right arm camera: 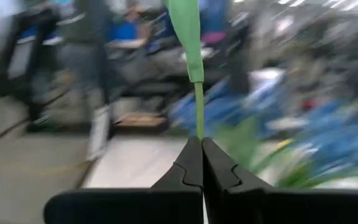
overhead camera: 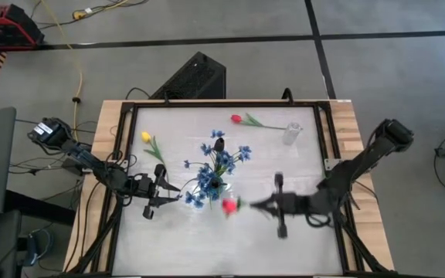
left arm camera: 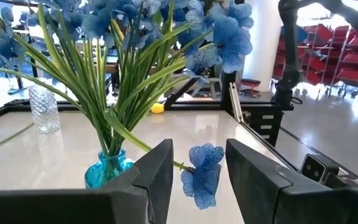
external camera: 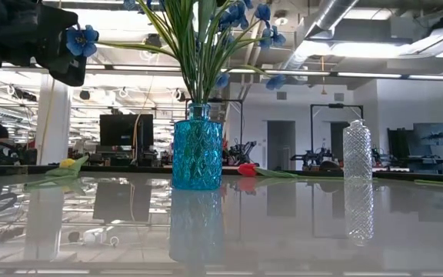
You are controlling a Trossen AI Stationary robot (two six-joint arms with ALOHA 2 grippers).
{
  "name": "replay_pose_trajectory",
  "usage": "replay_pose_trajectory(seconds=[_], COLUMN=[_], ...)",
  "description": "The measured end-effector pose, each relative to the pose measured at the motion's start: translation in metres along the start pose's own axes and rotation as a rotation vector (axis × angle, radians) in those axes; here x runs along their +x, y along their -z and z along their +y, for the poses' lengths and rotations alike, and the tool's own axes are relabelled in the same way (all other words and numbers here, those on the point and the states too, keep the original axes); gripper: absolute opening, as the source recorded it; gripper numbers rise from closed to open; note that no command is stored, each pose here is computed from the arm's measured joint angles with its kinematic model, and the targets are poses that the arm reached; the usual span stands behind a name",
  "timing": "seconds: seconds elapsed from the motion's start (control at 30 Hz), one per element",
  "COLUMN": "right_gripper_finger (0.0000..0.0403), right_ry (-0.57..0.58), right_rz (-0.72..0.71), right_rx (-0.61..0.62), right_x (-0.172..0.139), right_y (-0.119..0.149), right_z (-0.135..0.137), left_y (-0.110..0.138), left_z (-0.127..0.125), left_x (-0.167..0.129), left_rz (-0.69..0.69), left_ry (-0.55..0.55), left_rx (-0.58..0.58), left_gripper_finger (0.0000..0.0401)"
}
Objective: Sort flowers into vase by color
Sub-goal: Put the bottom red tulip into the transparent vase
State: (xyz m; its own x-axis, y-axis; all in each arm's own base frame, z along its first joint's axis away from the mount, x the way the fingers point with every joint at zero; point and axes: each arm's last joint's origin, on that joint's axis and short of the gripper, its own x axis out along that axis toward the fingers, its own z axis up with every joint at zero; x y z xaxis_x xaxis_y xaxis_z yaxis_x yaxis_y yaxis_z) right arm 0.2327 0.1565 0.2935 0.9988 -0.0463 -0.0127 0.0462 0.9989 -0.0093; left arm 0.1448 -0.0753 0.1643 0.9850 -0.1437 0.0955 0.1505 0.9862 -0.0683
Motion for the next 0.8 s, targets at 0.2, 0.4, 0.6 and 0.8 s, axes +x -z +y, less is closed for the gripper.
replay_pose_trajectory(seconds=[0.2, 0.4, 0.6, 0.8], right_gripper_finger=[0.0016, 0.0016, 0.0016, 0.0016], right_ry=[0.192, 0.345, 0.596, 0.793], right_rz=[-0.030, -0.032, 0.033, 0.077], right_rx=[-0.102, -0.161, -0.181, -0.191], right_x=[0.009, -0.001, -0.016, -0.031], right_y=[-0.015, -0.034, -0.030, -0.008], right_z=[-0.040, -0.076, -0.115, -0.156], left_y=[0.000, 0.000, 0.001, 0.001], left_z=[0.000, 0.000, 0.000, 0.000], left_x=[0.000, 0.000, 0.000, 0.000], left_rz=[0.000, 0.004, 0.007, 0.007], left_ry=[-0.002, -0.002, -0.002, -0.001], left_rx=[-0.002, -0.001, 0.005, 0.002], left_gripper_finger=[0.0137, 0.0137, 0.0137, 0.0137])
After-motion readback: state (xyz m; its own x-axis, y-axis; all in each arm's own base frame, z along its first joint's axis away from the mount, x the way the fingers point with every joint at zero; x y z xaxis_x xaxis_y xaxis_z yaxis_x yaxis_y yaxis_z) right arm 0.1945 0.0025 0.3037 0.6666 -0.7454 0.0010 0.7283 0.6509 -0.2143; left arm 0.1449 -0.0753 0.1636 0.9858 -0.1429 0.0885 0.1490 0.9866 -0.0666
